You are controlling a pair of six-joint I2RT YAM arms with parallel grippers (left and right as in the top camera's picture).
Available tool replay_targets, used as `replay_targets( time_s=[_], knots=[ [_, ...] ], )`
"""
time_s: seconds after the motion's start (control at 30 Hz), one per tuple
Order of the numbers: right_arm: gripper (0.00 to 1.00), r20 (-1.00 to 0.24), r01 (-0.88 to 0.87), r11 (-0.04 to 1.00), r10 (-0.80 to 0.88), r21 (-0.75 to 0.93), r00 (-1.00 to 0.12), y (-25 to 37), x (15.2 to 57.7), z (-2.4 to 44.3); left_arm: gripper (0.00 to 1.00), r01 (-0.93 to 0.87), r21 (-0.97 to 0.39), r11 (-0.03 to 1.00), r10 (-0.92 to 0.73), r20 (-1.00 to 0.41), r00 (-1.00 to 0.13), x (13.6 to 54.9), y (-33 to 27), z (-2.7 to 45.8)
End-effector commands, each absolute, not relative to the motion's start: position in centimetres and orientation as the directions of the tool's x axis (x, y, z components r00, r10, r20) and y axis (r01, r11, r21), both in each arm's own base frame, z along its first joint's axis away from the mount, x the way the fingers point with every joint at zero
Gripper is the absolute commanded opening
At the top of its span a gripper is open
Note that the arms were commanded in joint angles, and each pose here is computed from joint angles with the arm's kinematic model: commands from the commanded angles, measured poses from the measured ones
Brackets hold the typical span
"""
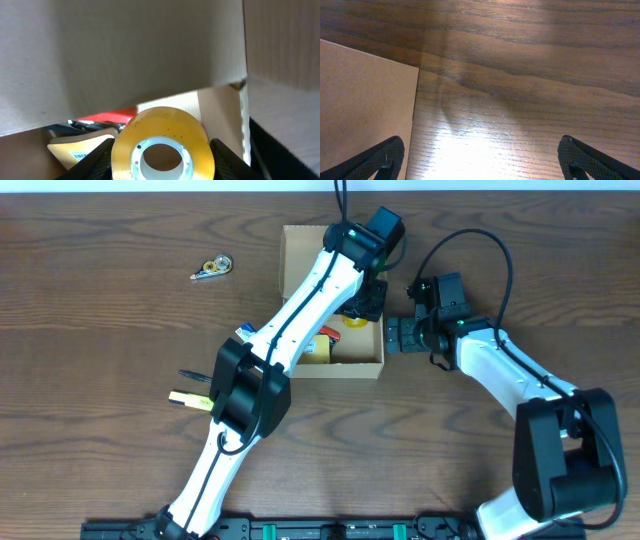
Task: Pack container
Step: 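Lower the tape roll into the box's right side and open the gripper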
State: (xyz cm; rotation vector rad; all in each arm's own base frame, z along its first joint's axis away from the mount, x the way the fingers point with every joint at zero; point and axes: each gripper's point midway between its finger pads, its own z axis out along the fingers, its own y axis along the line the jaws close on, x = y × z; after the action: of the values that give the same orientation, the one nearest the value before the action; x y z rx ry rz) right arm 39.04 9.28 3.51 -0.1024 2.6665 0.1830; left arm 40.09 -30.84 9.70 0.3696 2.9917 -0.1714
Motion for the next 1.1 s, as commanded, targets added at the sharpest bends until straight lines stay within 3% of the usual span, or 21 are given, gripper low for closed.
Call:
replay_targets(
  time_s=[0.0,0.3,0.33,0.4,0.57,0.9,1.07],
  knots=[
    [0.99,-0.444,-0.112,0.988,-0.055,0.104,-0.894,9.1,38.9,3.1,0.06,0.165,-0.07,0.984,0.153,-0.159,-0.975,40.8,-30.2,9.9],
    [0.99,-0.444,-0.112,0.988,-0.055,0.104,-0.894,9.1,38.9,3.1,0.06,0.144,-0.07,0.987,0.132,-0.148,-0.98,40.5,-30.1,9.8],
    [0.99,-0.444,-0.112,0.988,-0.055,0.104,-0.894,9.1,38.9,3.1,0.08,0.144,-0.071,0.987,0.133,-0.142,-0.981,40.4,-30.1,9.8],
    [0.99,-0.444,-0.112,0.988,-0.055,0.104,-0.894,9.1,38.9,3.1,0.23,0.146,-0.081,0.986,0.134,-0.13,-0.982,40.2,-30.2,9.8],
    [0.99,-0.444,-0.112,0.988,-0.055,0.104,-0.894,9.1,38.9,3.1,0.29,0.149,-0.092,0.985,0.138,-0.119,-0.983,39.8,-30.5,9.8],
    [0.99,-0.444,-0.112,0.988,-0.055,0.104,-0.894,9.1,38.9,3.1,0.58,0.179,-0.096,0.979,0.166,-0.13,-0.978,39.5,-31.3,9.8],
    [0.99,-0.444,-0.111,0.988,-0.054,0.104,-0.894,9.1,38.9,3.1,0.61,0.182,-0.096,0.979,0.169,-0.13,-0.977,39.4,-31.4,9.8]
  ],
)
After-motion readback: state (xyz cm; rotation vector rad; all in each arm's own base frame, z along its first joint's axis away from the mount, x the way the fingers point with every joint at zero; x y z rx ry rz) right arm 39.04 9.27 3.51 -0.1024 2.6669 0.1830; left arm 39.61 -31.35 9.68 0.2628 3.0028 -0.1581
